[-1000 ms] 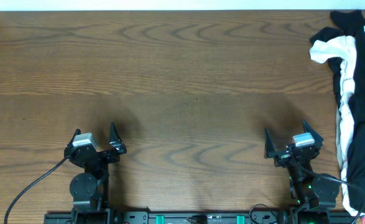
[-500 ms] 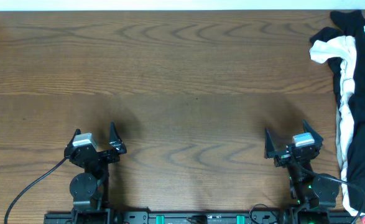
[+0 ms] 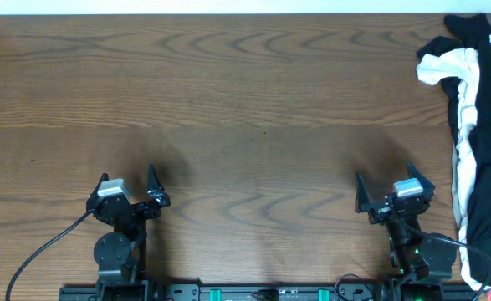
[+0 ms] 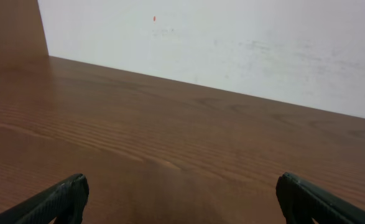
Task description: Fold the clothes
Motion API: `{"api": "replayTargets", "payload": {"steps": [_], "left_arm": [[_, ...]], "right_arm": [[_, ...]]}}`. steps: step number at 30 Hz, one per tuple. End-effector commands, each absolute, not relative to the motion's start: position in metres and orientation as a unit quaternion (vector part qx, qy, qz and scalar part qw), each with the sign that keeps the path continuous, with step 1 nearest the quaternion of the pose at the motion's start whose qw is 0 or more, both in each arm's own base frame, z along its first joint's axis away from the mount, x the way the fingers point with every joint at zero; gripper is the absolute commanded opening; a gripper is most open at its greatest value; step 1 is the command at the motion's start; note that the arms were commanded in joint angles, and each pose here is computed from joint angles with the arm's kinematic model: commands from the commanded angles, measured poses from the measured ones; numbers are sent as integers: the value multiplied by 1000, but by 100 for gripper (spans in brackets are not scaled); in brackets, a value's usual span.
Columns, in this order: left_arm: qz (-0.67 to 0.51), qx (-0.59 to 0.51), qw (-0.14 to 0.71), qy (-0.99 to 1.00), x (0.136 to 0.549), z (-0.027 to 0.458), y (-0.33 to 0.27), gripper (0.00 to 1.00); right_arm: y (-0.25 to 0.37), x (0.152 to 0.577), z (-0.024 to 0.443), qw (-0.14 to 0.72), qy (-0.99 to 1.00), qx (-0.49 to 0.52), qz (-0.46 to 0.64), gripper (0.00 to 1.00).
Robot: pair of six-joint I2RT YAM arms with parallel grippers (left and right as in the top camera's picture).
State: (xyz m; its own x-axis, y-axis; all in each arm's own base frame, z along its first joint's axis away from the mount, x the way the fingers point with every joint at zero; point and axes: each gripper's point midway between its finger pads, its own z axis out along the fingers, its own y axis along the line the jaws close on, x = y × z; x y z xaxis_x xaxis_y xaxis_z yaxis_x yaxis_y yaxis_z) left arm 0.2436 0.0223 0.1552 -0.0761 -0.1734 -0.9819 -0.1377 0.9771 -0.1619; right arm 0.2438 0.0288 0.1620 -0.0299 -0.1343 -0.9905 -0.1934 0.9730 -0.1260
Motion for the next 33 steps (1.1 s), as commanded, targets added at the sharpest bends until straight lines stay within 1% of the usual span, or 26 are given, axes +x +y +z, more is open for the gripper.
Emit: {"api": "replayTargets", "payload": {"steps": [1, 22, 27, 33], "left_arm": [[-6, -104, 652, 751, 243, 137, 23, 98], [-6, -104, 652, 751, 243, 138, 23, 98], [-24, -123, 651, 748, 243, 138, 22, 98], [-37, -118, 648, 752, 243, 136, 17, 98]], "right_arm": [[29, 244, 161, 687, 717, -119, 19, 99], [31, 243, 164, 691, 713, -122, 21, 99], [31, 244, 166, 692, 714, -98, 43, 99], [26, 245, 158, 681, 726, -87, 36, 99]]}}
